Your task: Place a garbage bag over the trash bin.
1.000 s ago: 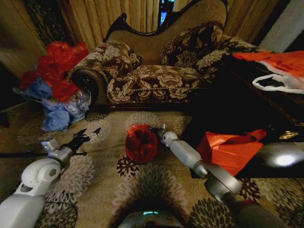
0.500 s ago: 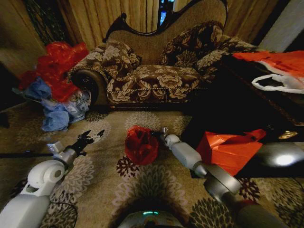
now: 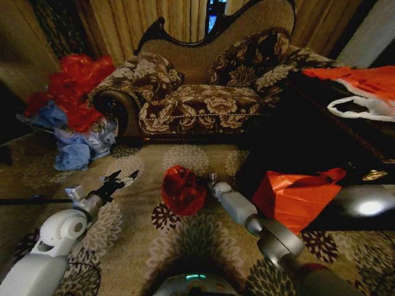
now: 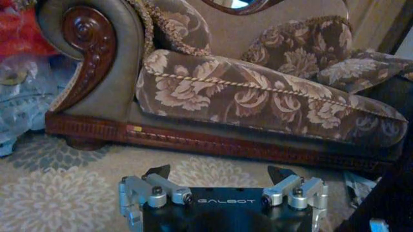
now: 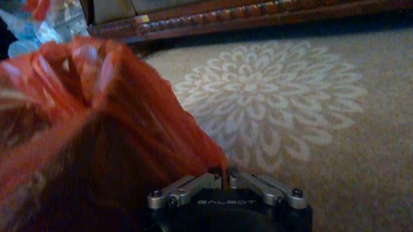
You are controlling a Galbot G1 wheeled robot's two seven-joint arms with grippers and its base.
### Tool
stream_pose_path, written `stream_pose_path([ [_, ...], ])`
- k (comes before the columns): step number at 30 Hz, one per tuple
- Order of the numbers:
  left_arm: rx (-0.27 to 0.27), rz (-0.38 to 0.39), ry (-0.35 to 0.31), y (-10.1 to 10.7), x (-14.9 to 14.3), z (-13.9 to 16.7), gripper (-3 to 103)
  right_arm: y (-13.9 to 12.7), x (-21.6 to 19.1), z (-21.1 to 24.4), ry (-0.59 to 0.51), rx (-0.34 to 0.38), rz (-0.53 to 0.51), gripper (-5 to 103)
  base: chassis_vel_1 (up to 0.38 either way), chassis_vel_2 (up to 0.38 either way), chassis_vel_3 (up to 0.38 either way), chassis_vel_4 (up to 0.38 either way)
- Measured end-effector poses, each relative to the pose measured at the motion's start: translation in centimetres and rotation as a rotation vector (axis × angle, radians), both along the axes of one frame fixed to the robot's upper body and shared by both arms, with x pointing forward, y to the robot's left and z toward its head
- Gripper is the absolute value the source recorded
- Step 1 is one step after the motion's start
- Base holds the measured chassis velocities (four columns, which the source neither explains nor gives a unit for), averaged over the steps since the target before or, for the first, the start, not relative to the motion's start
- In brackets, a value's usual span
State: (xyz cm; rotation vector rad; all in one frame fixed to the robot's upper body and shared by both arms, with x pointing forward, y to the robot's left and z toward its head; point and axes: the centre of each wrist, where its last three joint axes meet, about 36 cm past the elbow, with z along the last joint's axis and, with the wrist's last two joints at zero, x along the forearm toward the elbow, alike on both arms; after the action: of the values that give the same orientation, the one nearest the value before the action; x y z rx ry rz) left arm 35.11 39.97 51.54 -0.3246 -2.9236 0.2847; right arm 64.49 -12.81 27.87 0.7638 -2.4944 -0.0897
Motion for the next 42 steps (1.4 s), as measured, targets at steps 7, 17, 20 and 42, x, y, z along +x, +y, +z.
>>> stream_pose_path([
  [7, 0.000, -0.013, -0.004, -0.6, -0.2, 0.3, 100, -0.2, -0.7, -1.2, 0.000, -0.019, -0.012, 0, 0.000, 0.000, 0.000, 0.000],
  [17, 0.002, -0.030, 0.002, -1.6, -0.7, 1.1, 100, 0.5, -2.4, -2.6, -0.007, -0.047, -0.045, -3, 0.000, 0.000, 0.000, 0.000],
  [20, 0.003, -0.030, 0.005, -1.9, -0.9, 1.4, 100, 0.3, -2.9, -2.9, -0.019, -0.070, -0.051, 3, 0.000, 0.000, 0.000, 0.000],
  [42, 0.013, -0.065, 0.004, -3.4, 0.1, 2.2, 100, -4.8, -8.9, 1.2, -0.110, 0.004, -0.218, 80, 0.000, 0.000, 0.000, 0.000],
])
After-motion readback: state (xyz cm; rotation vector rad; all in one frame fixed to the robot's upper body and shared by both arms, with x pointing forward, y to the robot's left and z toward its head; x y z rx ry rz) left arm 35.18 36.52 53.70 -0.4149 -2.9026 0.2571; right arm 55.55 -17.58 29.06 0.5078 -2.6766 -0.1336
